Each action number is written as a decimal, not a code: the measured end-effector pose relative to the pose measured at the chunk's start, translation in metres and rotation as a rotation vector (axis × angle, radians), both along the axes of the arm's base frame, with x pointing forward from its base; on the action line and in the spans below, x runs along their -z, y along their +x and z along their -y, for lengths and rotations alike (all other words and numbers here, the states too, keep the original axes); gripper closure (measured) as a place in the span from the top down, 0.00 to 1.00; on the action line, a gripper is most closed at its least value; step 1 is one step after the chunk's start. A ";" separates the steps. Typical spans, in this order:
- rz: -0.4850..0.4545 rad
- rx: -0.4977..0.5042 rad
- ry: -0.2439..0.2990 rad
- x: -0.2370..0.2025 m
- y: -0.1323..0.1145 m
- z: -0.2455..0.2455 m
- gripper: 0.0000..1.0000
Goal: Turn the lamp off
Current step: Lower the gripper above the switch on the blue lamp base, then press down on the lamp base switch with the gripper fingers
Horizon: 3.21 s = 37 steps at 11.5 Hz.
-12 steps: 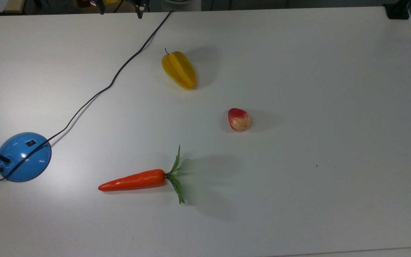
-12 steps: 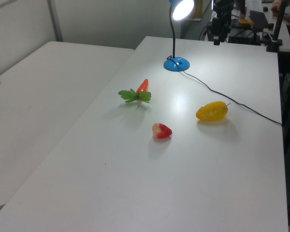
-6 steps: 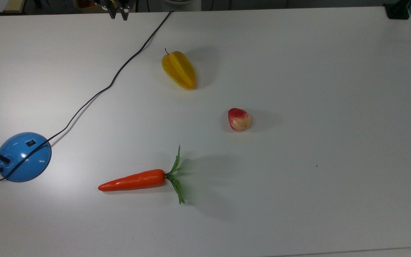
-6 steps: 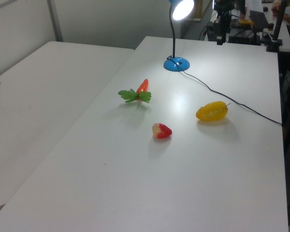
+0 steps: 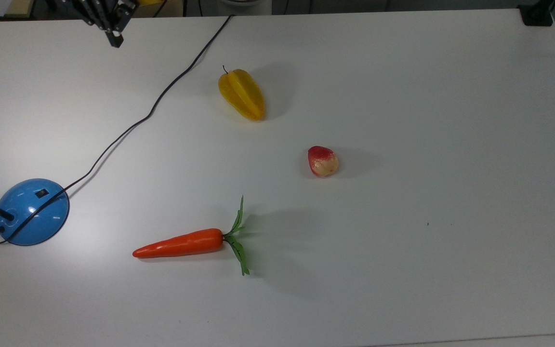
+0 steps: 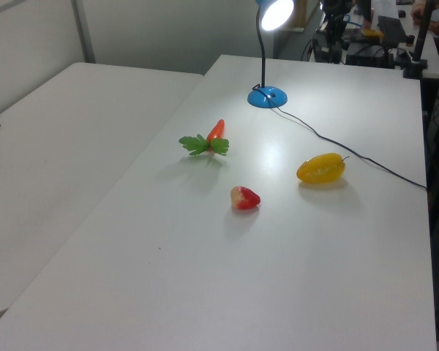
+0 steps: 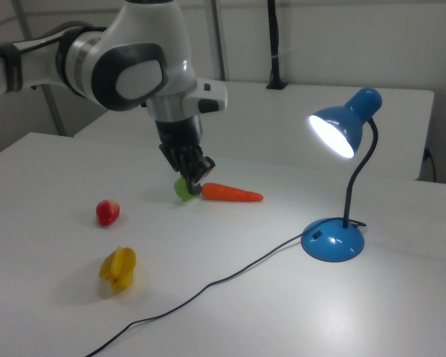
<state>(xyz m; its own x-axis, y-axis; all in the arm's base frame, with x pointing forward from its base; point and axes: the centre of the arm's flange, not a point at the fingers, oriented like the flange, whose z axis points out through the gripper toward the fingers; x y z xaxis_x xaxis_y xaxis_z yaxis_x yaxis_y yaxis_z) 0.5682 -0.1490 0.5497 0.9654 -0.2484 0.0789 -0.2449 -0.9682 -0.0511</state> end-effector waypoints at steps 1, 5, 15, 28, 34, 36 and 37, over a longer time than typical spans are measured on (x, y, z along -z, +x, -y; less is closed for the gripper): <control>0.035 0.031 -0.007 0.009 0.007 0.017 0.01; 0.206 0.270 -0.018 0.050 0.038 0.074 0.01; 0.357 0.461 -0.031 0.158 0.104 0.092 0.01; 0.436 0.513 -0.051 0.211 0.120 0.111 0.01; 0.461 0.528 -0.064 0.220 0.120 0.125 0.01; 0.463 0.527 -0.066 0.224 0.124 0.126 0.01; 0.464 0.526 -0.066 0.226 0.127 0.126 0.01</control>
